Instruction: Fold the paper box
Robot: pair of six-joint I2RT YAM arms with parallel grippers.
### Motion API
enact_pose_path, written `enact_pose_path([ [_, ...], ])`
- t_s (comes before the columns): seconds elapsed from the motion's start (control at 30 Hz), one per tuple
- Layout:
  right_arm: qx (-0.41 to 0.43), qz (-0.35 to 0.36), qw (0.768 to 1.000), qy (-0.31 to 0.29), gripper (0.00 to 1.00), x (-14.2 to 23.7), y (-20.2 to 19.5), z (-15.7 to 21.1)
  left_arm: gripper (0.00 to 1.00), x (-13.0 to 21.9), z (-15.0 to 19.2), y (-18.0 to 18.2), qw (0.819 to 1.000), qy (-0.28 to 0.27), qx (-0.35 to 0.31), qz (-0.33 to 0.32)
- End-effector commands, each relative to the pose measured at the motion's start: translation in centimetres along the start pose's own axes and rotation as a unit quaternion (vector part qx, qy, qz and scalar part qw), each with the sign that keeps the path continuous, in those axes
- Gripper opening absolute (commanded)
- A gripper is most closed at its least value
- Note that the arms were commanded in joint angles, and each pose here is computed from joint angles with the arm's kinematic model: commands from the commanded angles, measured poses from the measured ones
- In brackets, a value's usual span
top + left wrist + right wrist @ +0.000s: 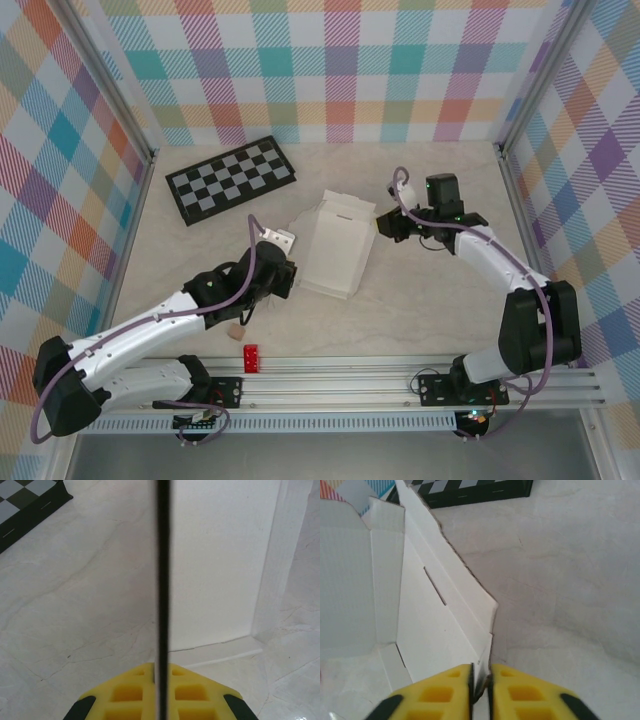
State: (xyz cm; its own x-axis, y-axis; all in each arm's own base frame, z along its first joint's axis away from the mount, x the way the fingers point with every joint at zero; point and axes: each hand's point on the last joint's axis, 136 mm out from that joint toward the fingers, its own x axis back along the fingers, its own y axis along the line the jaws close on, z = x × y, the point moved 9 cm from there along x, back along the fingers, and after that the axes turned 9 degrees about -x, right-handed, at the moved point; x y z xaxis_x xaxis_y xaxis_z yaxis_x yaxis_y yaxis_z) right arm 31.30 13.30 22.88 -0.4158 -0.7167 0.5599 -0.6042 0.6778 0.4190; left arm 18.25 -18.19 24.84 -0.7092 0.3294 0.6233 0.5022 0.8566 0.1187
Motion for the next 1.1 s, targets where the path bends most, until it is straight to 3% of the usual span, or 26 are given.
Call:
enact_pose_path([
  [0.0,0.079,0.005,0.997,0.024,0.08,-0.1,1.2,0.5,0.0,0.3,-1.1,-0.2,1.0,-0.007,0.009,0.001],
  [0.27,0.18,0.094,0.977,0.063,0.07,-2.2,3.0,1.7,0.0,0.5,-2.7,-0.8,0.999,-0.019,0.022,0.031],
  [0.5,0.299,0.12,0.946,0.03,0.1,-2.9,4.6,3.1,0.0,0.6,-3.5,-1.5,0.997,-0.018,0.037,0.061],
  [1.07,0.29,0.151,0.941,0.085,0.16,-6.4,3.4,5.5,0.0,1.2,-4.3,-2.2,0.986,-0.063,0.099,0.122],
])
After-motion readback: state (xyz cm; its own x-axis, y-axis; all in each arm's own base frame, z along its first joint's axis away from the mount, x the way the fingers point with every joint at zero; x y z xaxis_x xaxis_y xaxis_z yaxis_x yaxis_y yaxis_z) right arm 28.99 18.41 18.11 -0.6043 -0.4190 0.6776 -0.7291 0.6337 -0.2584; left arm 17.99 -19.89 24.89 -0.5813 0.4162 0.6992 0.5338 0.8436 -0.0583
